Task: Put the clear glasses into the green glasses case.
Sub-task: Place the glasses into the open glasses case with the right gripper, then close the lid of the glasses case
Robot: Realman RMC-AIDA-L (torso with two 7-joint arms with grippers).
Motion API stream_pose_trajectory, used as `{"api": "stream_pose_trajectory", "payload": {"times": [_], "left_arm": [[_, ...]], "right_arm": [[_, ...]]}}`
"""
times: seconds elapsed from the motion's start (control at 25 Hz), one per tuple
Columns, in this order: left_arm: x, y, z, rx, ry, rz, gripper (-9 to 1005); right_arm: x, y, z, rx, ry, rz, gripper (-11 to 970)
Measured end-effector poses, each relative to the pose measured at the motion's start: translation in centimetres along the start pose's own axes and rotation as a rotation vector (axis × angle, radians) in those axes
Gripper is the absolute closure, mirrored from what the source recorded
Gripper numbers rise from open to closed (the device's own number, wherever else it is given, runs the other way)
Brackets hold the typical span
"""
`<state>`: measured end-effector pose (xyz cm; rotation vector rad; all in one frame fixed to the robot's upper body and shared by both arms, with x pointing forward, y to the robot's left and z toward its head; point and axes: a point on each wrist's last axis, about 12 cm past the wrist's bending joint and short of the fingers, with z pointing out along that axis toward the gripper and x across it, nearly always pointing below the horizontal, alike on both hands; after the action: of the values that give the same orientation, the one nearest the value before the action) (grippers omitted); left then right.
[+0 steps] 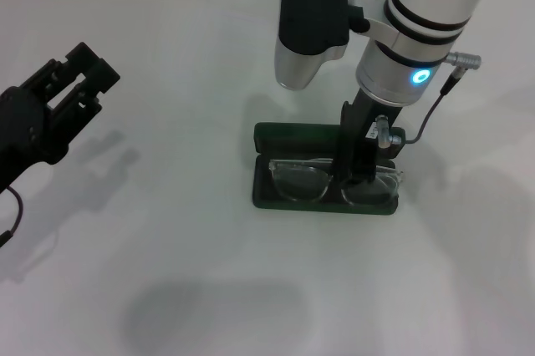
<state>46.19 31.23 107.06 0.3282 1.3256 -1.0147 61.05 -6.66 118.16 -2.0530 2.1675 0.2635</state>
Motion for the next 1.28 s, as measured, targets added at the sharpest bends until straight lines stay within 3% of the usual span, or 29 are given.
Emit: {"api": "stream_pose_trajectory", "payload": {"times": [0.52,0.88,1.08,1.12,1.16,1.28], "left_arm": [[-0.1,0.0,-0.3,-0.001,0.002,0.001,514],[-0.6,-0.2,-0.6,0.025,-0.007,0.004,514],[-1.2,0.0,-0.6,0.050,-0.006,-0.005,514],[-1.4,0.2,-0.3,0.058,-0.004,-0.017,515],[-1.5,0.3,-0.2,0.064,0.001,-0.023,515],[-2.5,0.9,0.5,0.097,0.033,-0.047,515]], "right_arm": [[-1.2,0.7,-1.5,0.033,-0.013,-0.005,814],[-0.5,2.3,-2.6,0.074,-0.107,-0.007,816],[1.4,4.0,-3.8,0.128,-0.310,0.023,818],[2.8,5.1,-4.4,0.163,-0.414,0.047,818],[2.8,5.1,-4.4,0.163,-0.414,0.047,819],[5.8,6.8,-5.9,0.264,-0.561,0.086,819]]}}
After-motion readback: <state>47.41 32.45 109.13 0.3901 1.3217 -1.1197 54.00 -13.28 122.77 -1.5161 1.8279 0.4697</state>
